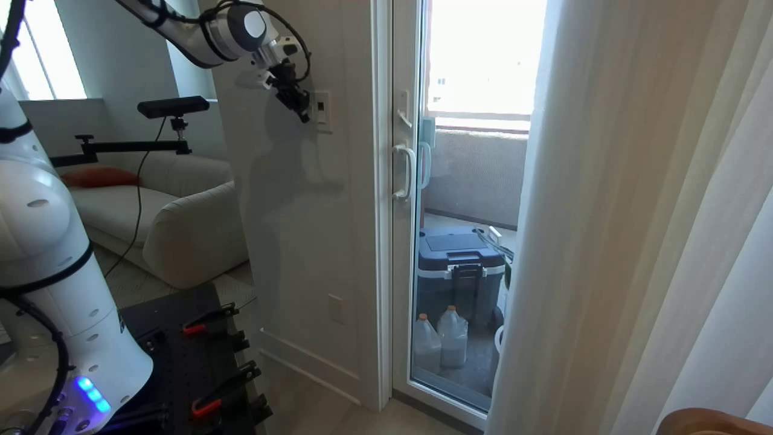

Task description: Pull the blinds to the right, switch off the light, then pull the blinds to the left

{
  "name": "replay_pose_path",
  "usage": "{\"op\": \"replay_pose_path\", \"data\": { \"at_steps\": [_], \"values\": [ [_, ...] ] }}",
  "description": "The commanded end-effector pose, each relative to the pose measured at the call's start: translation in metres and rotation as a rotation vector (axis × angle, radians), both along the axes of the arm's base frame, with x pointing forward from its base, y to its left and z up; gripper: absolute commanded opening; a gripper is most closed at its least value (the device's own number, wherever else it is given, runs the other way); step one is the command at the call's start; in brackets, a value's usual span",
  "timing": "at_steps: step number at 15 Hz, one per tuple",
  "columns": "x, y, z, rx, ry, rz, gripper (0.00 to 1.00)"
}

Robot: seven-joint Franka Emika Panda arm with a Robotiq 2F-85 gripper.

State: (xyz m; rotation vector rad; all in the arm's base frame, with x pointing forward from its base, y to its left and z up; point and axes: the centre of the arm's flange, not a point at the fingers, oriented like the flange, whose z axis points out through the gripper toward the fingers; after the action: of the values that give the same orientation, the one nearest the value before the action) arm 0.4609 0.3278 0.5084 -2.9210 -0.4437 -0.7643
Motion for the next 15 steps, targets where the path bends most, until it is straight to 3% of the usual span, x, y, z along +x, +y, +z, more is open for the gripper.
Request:
{"op": "replay_pose_path", "data": {
  "at_steps": [1, 15],
  "values": [
    [0.0066, 0.0016, -0.002, -0.024, 0.019, -0.04, 0.0],
    [0.0097, 0.0069, -0.0024, 0.037, -0.011, -0.046, 0.0]
  ]
}}
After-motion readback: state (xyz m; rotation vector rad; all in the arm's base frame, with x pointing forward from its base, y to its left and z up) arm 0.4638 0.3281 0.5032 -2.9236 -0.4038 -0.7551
